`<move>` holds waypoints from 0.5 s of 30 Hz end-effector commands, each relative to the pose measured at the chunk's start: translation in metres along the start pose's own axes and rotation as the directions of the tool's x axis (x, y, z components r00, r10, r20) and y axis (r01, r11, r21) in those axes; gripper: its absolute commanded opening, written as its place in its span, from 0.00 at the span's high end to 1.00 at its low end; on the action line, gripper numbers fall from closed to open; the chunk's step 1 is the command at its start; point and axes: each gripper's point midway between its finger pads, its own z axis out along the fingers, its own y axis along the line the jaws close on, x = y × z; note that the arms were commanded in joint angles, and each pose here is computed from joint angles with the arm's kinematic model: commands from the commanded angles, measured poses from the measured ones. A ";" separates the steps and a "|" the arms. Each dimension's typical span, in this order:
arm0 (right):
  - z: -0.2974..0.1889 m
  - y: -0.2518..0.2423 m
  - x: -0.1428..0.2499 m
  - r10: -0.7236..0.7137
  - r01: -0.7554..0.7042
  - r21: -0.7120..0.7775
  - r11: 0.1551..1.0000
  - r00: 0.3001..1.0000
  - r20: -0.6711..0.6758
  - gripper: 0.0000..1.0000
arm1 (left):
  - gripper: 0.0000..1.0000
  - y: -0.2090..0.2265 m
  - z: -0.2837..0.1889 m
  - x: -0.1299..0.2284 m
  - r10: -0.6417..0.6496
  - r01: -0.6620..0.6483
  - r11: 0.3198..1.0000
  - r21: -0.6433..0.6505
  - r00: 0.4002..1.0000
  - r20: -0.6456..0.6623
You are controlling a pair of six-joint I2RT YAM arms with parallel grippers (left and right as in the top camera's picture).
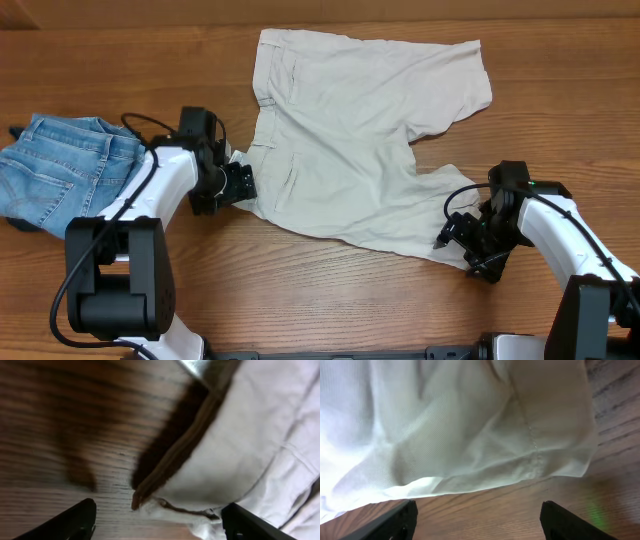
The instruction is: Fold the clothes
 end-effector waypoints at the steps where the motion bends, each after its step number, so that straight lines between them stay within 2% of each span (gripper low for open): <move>1: -0.006 0.005 -0.003 -0.010 0.010 -0.020 1.000 1.000 0.018 0.17 | 0.22 0.013 0.008 -0.007 -0.193 0.195 0.980 -0.043 0.979 0.060; 4: -0.006 0.005 -0.004 -0.011 0.012 -0.022 1.000 1.000 0.022 0.17 | 0.37 0.010 0.012 -0.015 -0.192 0.195 0.980 -0.027 0.977 0.091; 6: -0.006 0.005 -0.006 -0.013 0.013 -0.019 1.000 0.999 0.031 0.17 | 0.52 0.007 0.017 -0.020 -0.183 0.186 0.982 -0.017 0.978 0.104; 9: -0.006 0.003 -0.007 -0.013 0.014 -0.009 1.000 0.999 0.037 0.17 | 0.80 0.007 0.031 -0.011 -0.164 0.166 0.986 -0.021 0.985 0.046; 10: -0.006 0.002 -0.007 -0.013 0.013 -0.003 1.000 0.999 0.040 0.17 | 0.84 0.005 0.034 -0.006 -0.149 0.149 0.989 -0.013 0.989 0.017; 13: -0.006 0.002 -0.008 -0.014 0.014 -0.004 1.000 0.999 0.042 0.16 | 0.84 0.007 0.035 0.004 -0.128 0.128 0.992 -0.023 0.991 -0.026; 14: -0.006 0.003 -0.009 -0.015 0.015 -0.007 1.000 0.999 0.046 0.16 | 0.76 0.008 0.034 0.006 -0.120 0.120 0.992 -0.027 0.992 -0.032; 15: -0.006 0.004 -0.010 -0.016 0.017 -0.009 1.000 0.999 0.050 0.14 | 0.62 0.009 0.034 0.009 -0.123 0.122 0.992 -0.034 0.992 -0.041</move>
